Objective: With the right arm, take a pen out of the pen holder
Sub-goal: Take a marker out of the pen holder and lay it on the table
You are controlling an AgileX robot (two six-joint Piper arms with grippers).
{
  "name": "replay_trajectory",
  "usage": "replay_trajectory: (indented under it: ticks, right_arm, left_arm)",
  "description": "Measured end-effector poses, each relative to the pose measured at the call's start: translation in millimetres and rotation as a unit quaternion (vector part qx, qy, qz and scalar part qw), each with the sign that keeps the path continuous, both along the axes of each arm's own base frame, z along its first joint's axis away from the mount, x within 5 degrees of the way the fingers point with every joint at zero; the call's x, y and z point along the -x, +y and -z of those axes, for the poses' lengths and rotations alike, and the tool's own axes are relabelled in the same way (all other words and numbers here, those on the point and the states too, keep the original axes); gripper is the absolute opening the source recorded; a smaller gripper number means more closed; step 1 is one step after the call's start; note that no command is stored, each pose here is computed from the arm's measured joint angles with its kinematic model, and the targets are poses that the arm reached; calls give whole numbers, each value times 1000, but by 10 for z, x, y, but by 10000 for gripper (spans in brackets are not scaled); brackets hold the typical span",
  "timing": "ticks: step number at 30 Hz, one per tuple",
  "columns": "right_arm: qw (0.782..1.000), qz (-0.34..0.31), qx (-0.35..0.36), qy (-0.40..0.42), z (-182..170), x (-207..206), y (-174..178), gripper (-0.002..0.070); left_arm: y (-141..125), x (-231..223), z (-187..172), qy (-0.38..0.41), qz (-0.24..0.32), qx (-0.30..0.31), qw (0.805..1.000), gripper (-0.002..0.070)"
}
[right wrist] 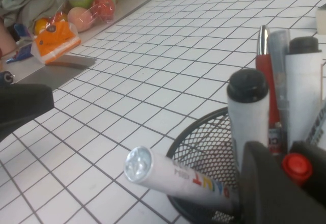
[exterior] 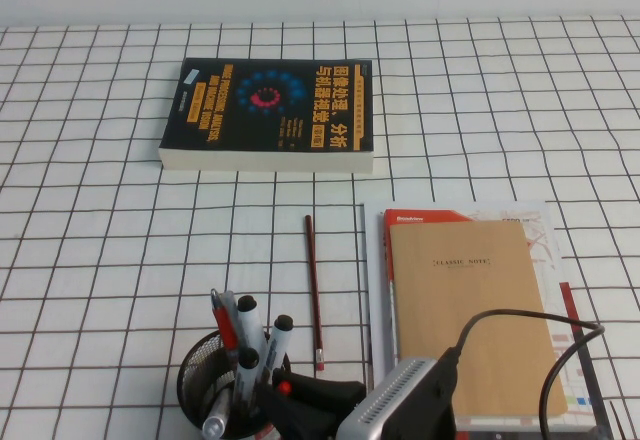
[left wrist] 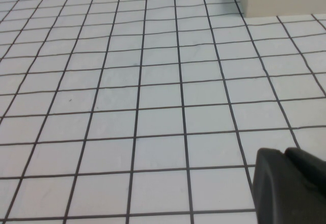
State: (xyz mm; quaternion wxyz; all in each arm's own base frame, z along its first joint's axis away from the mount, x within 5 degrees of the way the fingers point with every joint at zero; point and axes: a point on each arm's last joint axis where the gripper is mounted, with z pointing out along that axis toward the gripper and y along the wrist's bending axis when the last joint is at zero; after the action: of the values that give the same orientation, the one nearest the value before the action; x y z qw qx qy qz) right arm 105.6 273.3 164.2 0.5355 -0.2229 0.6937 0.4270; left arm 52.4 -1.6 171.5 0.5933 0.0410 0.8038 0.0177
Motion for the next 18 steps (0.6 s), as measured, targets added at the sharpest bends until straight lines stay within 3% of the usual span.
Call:
replay_trajectory:
  ticks: [2, 8, 18]
  right_arm:
    - [1000, 0, 0, 0, 0, 0, 0, 64]
    - [1000, 22, -5, -4, -54, -30, -32, 61]
    - [999, 39, -11, -23, -474, -18, -185, 60]
  left_arm:
    - [0, 0, 0, 0, 0, 0, 1000, -4]
    - [0, 0, 0, 0, 0, 0, 1000, -4]
    - [0, 0, 0, 0, 0, 0, 1000, -4]
